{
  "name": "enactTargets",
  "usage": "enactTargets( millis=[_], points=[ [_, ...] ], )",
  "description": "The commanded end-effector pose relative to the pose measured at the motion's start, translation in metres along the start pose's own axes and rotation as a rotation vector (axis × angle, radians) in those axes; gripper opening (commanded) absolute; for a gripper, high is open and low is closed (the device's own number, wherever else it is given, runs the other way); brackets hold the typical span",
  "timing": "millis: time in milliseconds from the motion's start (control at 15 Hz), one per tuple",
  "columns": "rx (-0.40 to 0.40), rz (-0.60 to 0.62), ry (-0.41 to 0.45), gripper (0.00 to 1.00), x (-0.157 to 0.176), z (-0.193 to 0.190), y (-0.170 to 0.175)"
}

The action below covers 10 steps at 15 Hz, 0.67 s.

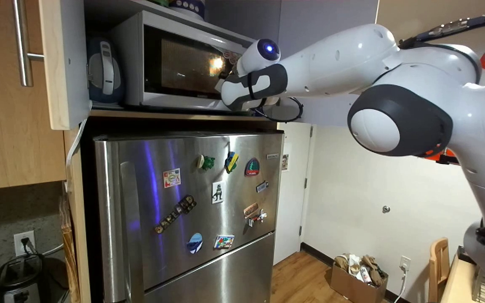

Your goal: Close the microwave

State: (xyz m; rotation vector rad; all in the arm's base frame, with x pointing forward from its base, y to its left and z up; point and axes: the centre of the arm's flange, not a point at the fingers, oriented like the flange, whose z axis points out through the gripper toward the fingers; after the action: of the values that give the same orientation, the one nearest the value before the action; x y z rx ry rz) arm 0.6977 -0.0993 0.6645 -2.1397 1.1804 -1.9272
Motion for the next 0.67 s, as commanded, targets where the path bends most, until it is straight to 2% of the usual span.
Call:
enactTargets(
  millis=[0,333,600],
  points=[
    [0.039,0.036,-0.025,0.00,0.029,0.019,-0.005],
    [0.049,0.095,-0.062,0.00,0.050,0.030,-0.006],
    [0.079,0.090,-0.034,0.00,0.063,0.019,-0.010]
  ],
)
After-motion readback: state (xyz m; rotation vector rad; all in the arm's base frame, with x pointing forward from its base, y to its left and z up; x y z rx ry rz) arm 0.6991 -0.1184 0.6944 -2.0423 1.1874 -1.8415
